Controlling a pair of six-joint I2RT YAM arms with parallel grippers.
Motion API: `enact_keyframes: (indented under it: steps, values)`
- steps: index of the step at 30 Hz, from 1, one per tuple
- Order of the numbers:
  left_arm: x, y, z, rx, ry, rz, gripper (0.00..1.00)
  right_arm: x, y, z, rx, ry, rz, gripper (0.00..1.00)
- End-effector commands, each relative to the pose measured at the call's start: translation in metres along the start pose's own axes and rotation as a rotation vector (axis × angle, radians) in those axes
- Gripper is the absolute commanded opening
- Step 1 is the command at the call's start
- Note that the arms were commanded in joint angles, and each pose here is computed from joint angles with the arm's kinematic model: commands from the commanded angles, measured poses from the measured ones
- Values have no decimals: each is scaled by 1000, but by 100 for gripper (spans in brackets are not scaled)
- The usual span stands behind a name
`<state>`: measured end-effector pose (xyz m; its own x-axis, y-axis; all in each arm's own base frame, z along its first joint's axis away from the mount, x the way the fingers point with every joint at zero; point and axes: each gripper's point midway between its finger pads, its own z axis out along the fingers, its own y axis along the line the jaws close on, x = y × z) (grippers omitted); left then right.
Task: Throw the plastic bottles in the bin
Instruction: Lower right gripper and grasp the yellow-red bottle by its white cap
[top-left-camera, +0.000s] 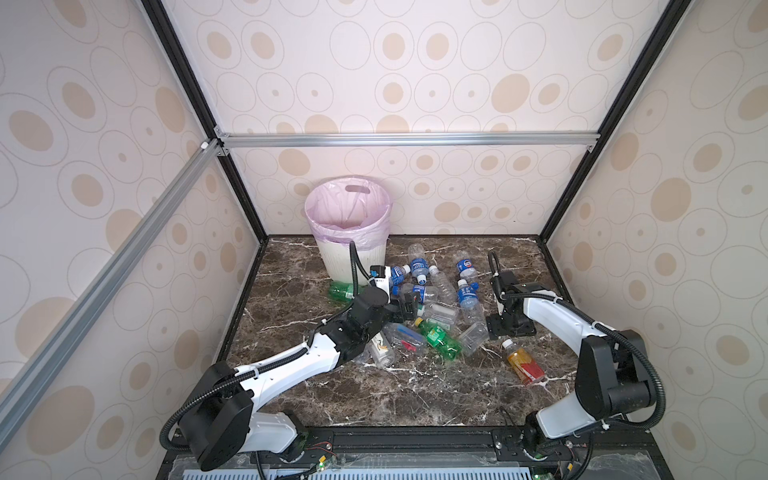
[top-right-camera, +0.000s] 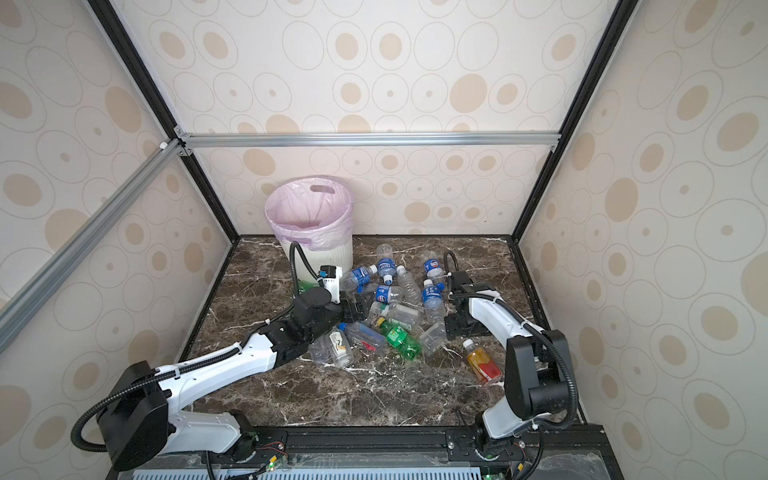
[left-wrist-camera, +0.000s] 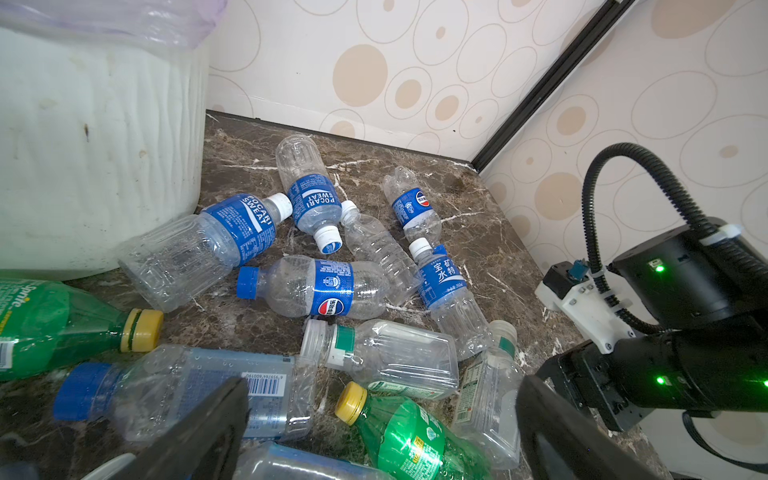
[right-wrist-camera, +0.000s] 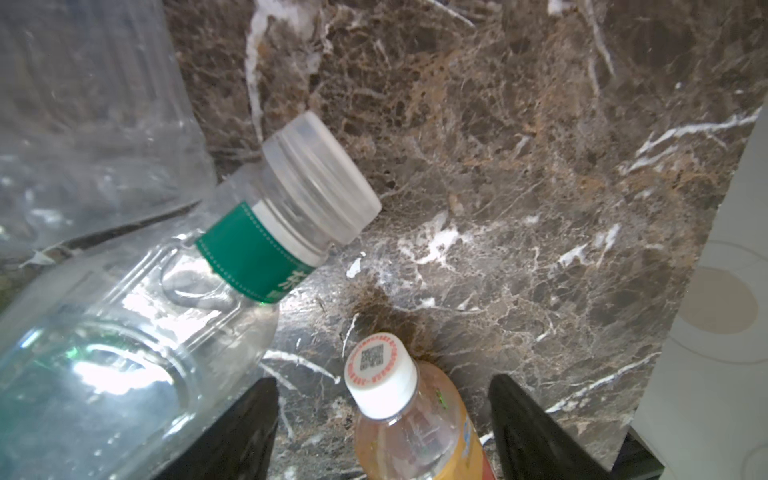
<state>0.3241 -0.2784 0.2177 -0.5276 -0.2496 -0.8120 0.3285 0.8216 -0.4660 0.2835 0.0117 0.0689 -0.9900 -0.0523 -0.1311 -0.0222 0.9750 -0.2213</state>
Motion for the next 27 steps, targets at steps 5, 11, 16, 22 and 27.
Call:
enact_keyframes:
  steps: [5,11,16,22,27]
  values:
    - [-1,-9,3,19,12,-13,99,3,-2,-4,15,-21,-84,85]
    - [7,-11,8,35,41,-28,99,-3,-15,-16,104,-77,-171,87]
    - [9,-11,10,31,58,-25,99,5,-15,-17,138,-43,-236,90]
    - [7,-12,7,39,46,-34,99,11,-10,-15,125,21,-282,91]
    - [9,-14,8,47,55,-37,99,14,-4,-9,105,85,-306,90]
